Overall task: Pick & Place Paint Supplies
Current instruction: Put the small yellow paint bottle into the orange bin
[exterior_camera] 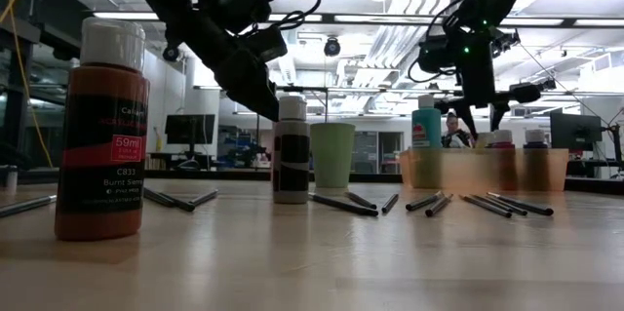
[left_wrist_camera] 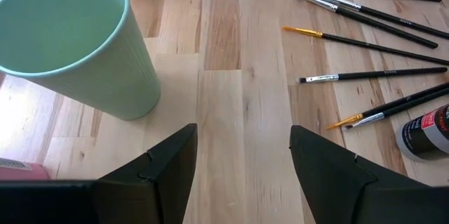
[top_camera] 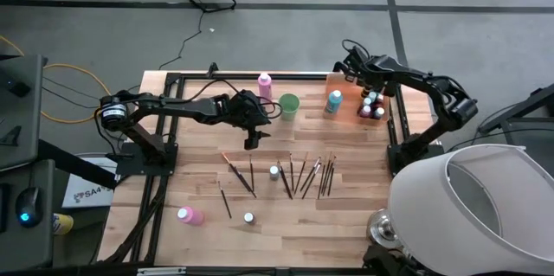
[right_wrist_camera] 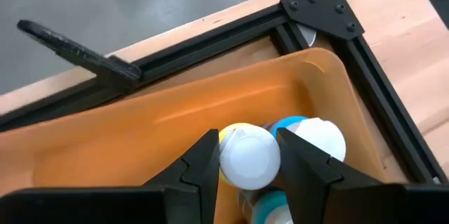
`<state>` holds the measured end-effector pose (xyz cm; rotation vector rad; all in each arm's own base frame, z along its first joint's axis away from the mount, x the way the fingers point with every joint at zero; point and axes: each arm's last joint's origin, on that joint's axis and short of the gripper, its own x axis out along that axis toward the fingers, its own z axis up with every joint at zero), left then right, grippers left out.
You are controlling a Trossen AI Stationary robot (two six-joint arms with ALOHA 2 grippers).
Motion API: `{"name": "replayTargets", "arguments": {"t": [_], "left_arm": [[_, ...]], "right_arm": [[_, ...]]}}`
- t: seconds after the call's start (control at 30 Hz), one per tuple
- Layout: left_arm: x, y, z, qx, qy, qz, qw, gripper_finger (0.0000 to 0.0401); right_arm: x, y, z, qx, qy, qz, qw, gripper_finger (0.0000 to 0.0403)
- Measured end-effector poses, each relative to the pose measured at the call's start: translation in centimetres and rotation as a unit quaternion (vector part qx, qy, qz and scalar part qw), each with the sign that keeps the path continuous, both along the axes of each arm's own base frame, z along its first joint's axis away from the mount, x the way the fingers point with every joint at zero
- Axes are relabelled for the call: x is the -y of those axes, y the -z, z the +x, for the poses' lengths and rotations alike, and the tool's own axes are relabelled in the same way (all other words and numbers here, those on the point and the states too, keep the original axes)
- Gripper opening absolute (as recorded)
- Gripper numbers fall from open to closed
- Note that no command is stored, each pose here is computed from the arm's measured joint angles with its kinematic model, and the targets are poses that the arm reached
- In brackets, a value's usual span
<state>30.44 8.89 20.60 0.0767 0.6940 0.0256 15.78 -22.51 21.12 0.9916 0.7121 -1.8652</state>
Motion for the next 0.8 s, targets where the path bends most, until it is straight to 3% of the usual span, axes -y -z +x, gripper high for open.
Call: {"name": "replayTargets", "arguments": {"t": [0.47,0.8], "left_arm": [[0.00,0.00,0.00,0.000,0.000,0.000,1.000,0.0221],[0.00,0.00,0.00,0.000,0.000,-0.001,1.000,0.0221]], "right_arm": [[0.15,-0.03,0.08,0.004,-0.005,-0.005,1.000,0.0129],[0.09,0.02,0.16,0.018,-0.010,0.007,1.000,0.0186]]}}
